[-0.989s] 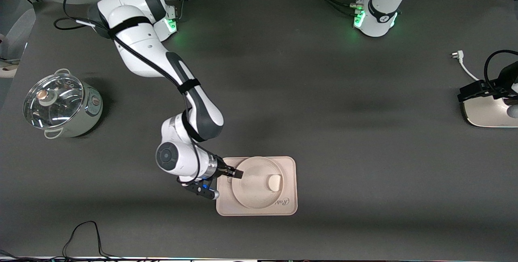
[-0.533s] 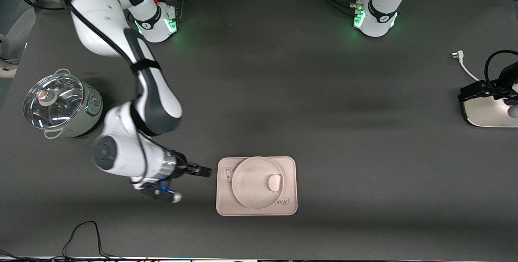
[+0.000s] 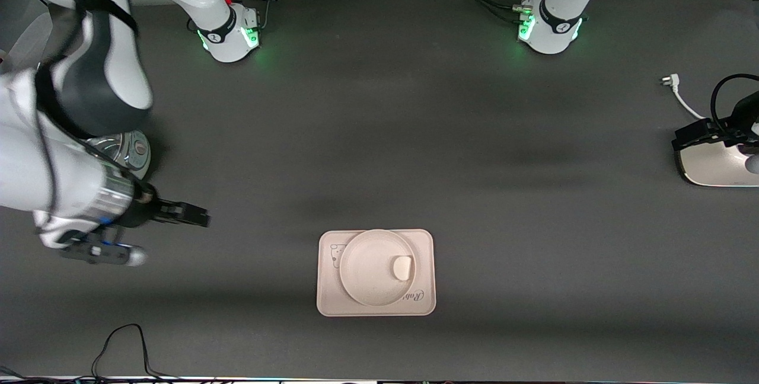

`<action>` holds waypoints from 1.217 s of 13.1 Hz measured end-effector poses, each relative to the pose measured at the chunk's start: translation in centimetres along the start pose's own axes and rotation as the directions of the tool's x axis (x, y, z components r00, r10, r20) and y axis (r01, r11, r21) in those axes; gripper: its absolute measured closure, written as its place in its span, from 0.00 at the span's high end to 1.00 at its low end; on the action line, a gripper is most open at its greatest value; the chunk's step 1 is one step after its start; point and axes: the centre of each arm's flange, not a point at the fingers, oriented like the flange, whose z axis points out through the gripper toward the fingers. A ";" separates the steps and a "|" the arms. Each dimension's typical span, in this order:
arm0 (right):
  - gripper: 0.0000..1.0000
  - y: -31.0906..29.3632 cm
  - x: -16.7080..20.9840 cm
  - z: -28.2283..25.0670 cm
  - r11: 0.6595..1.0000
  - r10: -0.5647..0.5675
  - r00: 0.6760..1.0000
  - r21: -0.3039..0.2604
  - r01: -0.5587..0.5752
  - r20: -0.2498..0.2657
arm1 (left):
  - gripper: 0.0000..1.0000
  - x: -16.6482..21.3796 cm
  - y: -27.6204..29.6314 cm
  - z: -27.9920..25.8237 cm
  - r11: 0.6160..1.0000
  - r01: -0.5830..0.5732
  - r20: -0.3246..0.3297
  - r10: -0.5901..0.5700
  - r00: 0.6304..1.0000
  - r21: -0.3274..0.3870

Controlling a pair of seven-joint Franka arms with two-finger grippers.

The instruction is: Place bun in plate and plate on tray

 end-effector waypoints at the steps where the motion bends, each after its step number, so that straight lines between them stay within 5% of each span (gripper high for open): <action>1: 1.00 0.6 -0.6 -0.5 0.999 -0.004 1.000 -0.033 0.004 -0.004 | 1.00 0.0 0.0 0.0 1.000 0.000 0.000 0.000 1.000 0.000; 4: 1.00 3.0 -3.2 -1.8 0.995 -0.055 0.998 -0.087 0.055 0.008 | 1.00 0.0 0.0 0.0 1.000 0.000 0.001 0.000 1.000 0.000; 9: 1.00 10.2 -8.4 -6.6 0.988 -0.146 0.989 -0.048 0.145 -0.007 | 1.00 0.0 0.0 0.1 1.000 0.000 -0.001 0.000 1.000 0.000; 16: 1.00 11.8 -9.4 -7.0 0.981 -0.191 0.982 -0.041 0.190 -0.005 | 1.00 0.2 0.0 0.2 1.000 0.000 -0.014 0.000 1.000 0.001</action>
